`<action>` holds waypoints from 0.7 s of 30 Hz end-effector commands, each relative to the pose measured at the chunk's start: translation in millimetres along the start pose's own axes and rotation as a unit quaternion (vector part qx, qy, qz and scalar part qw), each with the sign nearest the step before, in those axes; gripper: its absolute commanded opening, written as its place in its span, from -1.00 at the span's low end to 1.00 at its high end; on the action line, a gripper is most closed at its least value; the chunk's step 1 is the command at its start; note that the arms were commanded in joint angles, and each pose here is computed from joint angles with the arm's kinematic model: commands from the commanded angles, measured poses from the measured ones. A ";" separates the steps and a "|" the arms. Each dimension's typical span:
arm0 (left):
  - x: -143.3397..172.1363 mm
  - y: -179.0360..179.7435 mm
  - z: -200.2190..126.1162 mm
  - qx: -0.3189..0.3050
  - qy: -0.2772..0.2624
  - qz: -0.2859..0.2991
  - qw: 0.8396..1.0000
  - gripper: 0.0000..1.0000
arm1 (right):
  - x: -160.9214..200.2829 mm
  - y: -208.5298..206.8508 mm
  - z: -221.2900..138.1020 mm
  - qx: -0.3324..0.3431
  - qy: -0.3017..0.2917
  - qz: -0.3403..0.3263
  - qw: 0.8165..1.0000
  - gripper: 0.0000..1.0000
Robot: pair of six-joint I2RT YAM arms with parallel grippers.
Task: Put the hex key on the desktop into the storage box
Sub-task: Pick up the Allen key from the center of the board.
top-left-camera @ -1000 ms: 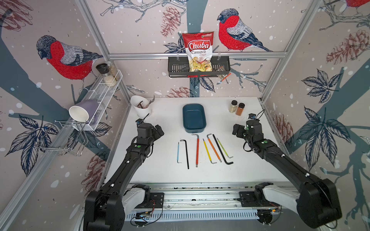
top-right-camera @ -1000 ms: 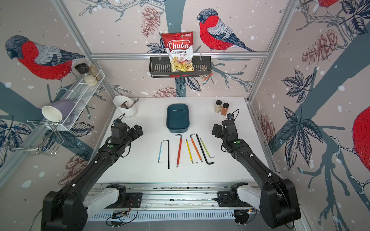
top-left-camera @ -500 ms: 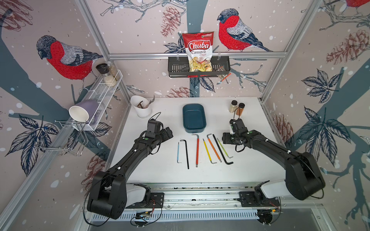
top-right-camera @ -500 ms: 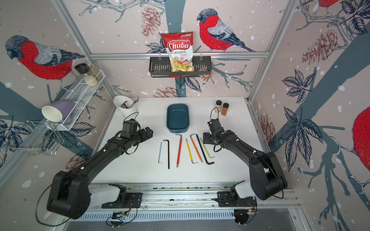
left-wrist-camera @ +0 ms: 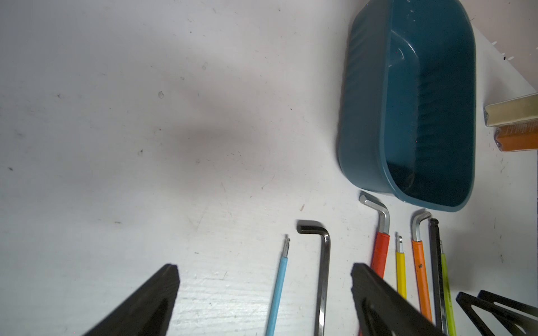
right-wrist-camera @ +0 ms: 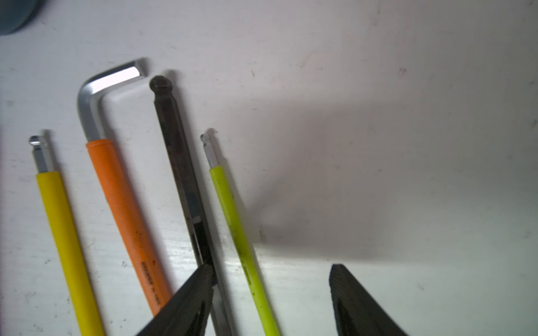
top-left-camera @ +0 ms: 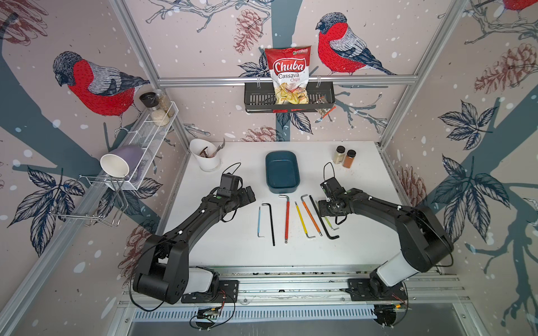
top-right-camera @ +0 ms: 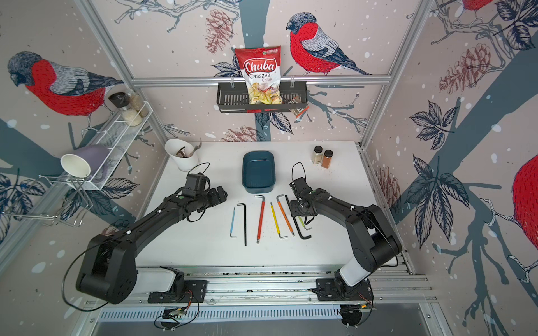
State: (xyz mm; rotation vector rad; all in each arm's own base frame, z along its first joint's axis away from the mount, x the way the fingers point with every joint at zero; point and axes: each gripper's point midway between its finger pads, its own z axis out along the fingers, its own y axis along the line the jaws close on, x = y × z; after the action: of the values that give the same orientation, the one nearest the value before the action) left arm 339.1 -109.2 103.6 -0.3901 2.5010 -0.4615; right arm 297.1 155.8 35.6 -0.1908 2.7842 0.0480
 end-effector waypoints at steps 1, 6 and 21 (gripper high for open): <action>-1.2 0.9 -1.3 -0.005 -0.003 0.009 1.000 0.92 | 2.4 -9.3 4.1 0.034 0.009 0.004 0.999 0.34; -1.5 1.2 -1.2 -0.007 -0.003 0.014 1.000 0.92 | 1.4 -11.0 9.6 0.048 0.011 0.004 0.999 0.32; 1.6 1.0 6.2 -0.008 0.010 0.016 1.000 0.92 | 8.9 -21.0 17.1 0.047 0.017 0.035 0.998 0.10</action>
State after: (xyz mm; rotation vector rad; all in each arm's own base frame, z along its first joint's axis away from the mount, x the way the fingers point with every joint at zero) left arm 340.3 -109.4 95.8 -0.3726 2.5247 -0.4384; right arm 307.3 137.0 17.8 -0.0724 2.7866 -0.0769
